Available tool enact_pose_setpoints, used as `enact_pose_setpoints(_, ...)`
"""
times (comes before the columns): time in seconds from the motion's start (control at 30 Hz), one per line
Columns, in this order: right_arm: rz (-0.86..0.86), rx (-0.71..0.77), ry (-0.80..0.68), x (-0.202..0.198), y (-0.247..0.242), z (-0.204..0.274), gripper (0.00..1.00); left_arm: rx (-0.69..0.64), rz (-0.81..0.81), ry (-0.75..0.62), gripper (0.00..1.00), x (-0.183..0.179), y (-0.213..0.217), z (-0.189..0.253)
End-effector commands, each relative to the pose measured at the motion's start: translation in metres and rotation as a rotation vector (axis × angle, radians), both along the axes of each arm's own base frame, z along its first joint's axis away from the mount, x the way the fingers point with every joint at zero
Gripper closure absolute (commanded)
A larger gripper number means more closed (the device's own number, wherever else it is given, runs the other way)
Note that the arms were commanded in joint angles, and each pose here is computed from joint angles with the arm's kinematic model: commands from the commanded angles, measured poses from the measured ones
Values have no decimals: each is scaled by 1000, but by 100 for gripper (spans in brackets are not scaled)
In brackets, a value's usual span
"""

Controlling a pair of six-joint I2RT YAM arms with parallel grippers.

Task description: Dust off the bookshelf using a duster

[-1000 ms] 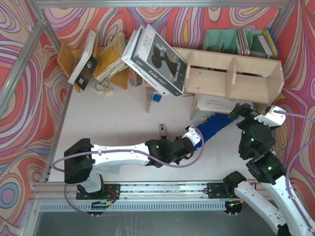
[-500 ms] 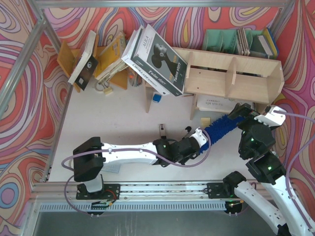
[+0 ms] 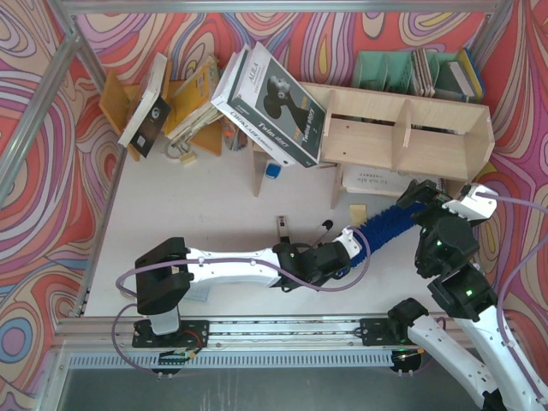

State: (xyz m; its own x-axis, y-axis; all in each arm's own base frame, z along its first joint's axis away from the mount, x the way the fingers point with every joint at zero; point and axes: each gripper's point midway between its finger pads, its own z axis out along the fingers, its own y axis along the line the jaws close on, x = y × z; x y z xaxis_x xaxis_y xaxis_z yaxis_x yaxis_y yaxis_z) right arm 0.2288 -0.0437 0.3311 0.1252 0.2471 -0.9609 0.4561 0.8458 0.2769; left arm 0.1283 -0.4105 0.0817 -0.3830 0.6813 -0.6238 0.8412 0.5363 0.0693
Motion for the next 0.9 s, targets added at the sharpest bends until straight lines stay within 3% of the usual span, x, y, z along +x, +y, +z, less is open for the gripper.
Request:
enact_pose_setpoints(0.0, -7, 2, 8, 1, -1, -3, 1, -92, 9, -56, 100, 8, -13, 32)
enact_pose_setpoints(0.43, -2, 0, 13, 3, 1, -4, 1, -178, 33, -170, 100, 30, -25, 65)
enact_pose_setpoints(0.87, -8, -1, 6, -1, -2, -2, 1, -31, -46, -65, 100, 18, -42, 13)
